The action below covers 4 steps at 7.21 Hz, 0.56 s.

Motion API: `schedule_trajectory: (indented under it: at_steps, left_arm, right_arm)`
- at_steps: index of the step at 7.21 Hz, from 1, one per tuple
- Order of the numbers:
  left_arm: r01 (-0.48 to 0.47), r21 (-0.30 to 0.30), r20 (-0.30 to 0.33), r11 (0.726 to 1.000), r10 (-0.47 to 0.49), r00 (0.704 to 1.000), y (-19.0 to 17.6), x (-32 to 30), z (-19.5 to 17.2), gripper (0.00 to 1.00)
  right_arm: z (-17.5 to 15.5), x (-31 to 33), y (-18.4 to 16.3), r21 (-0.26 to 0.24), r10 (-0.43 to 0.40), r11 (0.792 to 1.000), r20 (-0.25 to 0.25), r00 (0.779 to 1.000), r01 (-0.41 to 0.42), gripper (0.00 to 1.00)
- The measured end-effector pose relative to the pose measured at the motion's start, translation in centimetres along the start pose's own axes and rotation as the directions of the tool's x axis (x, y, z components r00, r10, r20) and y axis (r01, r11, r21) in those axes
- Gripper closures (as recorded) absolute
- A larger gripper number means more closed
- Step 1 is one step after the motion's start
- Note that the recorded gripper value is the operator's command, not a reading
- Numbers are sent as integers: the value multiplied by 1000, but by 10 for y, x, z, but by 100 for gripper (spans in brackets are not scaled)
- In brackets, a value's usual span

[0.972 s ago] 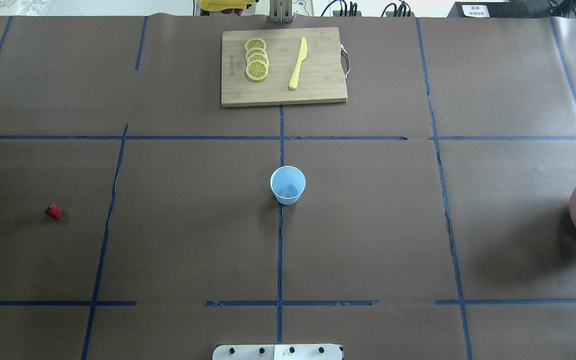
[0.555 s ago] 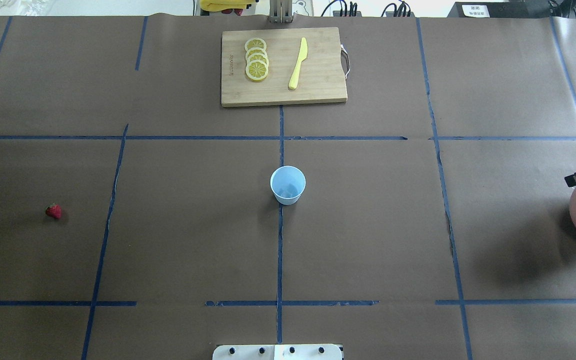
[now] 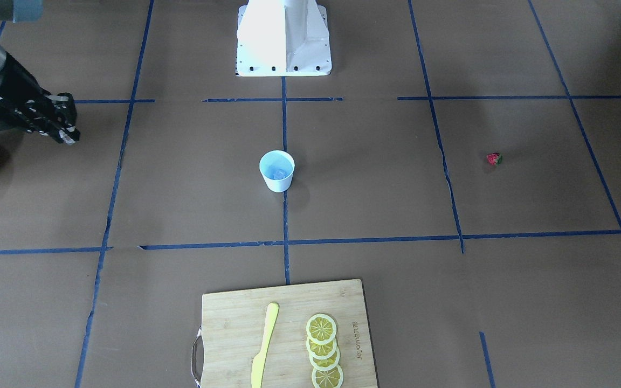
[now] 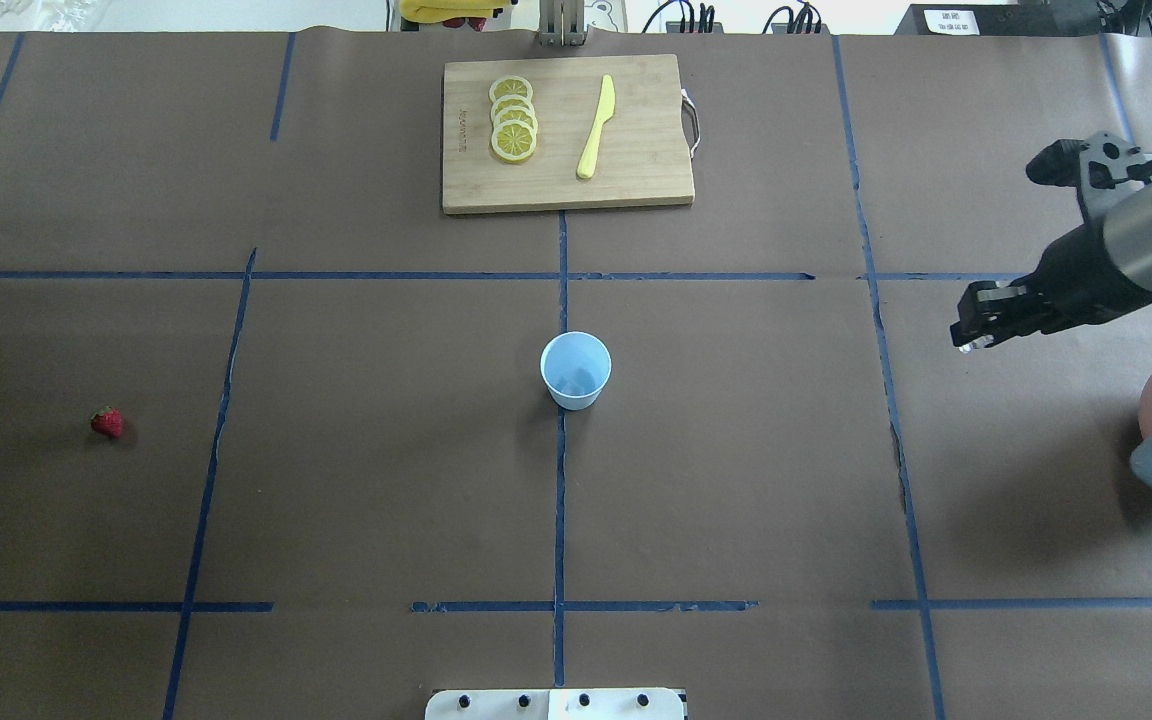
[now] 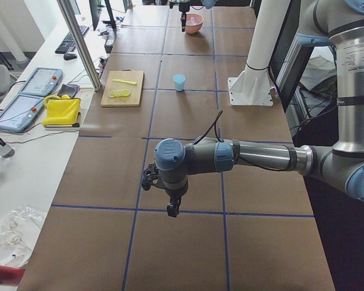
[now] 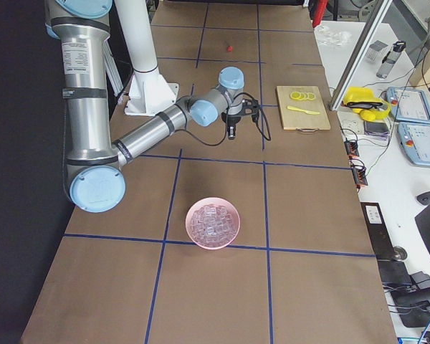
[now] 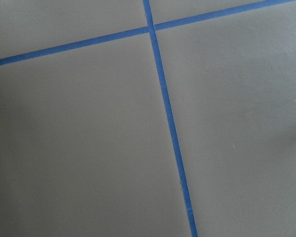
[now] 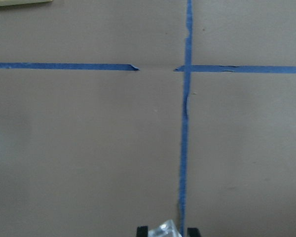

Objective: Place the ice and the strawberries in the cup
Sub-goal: 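Carry the ice cube with the right gripper over the cup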

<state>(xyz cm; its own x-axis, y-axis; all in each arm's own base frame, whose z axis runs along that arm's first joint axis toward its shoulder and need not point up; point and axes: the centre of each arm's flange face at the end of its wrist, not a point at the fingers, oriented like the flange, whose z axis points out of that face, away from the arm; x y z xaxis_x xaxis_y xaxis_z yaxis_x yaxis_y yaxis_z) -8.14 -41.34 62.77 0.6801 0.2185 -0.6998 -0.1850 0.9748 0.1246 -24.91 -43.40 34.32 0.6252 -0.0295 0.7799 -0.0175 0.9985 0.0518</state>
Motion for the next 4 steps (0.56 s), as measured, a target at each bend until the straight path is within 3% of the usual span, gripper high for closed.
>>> schedule_trajectory:
  at_steps: [2, 4]
  left_arm:
    - [-1, 0, 0, 1000, 1, 1000, 0, 0, 0, 0]
    - [0, 0, 0, 1000, 0, 1000, 0, 0, 0, 0]
  right_arm:
    - [20, -135, 7, -7, 37, 999, -89, 995, -38, 100]
    - [40, -249, 9, 15, 103, 995, -116, 988, -102, 100]
